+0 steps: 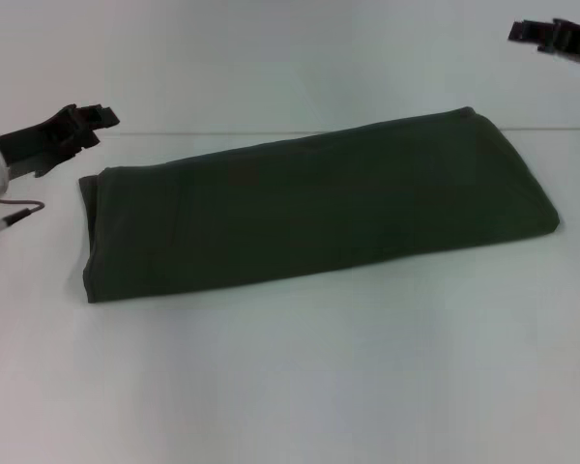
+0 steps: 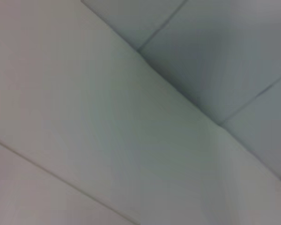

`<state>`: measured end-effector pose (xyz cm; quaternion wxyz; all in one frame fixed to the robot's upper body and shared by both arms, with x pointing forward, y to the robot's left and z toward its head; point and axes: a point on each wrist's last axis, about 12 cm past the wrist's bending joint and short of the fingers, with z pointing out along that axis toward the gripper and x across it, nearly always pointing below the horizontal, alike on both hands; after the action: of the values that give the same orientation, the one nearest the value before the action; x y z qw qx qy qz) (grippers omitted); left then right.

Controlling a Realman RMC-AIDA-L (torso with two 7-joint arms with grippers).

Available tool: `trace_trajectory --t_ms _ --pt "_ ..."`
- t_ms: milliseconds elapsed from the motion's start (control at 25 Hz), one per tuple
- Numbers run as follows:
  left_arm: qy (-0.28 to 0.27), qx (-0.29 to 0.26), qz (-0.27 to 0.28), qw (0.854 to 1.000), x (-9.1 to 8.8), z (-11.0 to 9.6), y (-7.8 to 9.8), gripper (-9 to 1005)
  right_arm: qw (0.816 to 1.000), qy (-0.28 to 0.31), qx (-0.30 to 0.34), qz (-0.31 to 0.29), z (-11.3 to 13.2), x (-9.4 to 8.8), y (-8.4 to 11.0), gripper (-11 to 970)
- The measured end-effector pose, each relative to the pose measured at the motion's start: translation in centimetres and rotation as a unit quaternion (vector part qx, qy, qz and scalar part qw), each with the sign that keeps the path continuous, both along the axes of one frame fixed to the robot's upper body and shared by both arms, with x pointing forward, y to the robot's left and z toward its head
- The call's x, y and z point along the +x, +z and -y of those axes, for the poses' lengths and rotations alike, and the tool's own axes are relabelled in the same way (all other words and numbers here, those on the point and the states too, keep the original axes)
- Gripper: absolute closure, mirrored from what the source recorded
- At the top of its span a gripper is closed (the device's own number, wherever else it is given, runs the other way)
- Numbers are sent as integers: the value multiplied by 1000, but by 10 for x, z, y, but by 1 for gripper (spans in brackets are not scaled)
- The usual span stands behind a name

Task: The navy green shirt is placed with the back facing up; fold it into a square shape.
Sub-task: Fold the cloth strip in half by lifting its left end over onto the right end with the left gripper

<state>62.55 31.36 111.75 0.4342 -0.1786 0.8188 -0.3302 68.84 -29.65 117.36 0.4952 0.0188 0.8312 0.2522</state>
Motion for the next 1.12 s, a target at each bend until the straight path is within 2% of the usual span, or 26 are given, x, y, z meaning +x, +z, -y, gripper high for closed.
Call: trace_trajectory --t_ms 80,240,360,400,440,560,720,920,1120 --pt "-28 -32 -4 999 -11 -3 -3 574 998 37 43 -19 11 -20 -3 550" --pt "-78 -143 -11 987 -50 -15 -18 382 987 97 120 -47 28 -61 -21 363" --pt "-74 -195 -21 978 -74 -22 -31 327 977 122 169 -50 34 -89 -38 247" --pt "-64 -214 -30 974 -84 -23 -41 309 974 123 183 -50 36 -97 -43 208" --pt "-61 -218 -33 973 -87 -23 -44 290 972 122 192 -50 37 -101 -47 169" --pt "-40 -233 -52 970 -96 -18 -61 235 969 116 212 -54 38 -110 -59 132" --pt "-15 -230 -73 970 -97 -10 -79 158 967 121 217 -59 34 -113 -66 107" --pt "11 -208 -95 973 -98 -11 -91 49 966 123 218 -61 34 -114 -67 103" --pt "8 -214 -100 972 -106 -18 -90 51 966 123 221 -61 36 -116 -67 103"
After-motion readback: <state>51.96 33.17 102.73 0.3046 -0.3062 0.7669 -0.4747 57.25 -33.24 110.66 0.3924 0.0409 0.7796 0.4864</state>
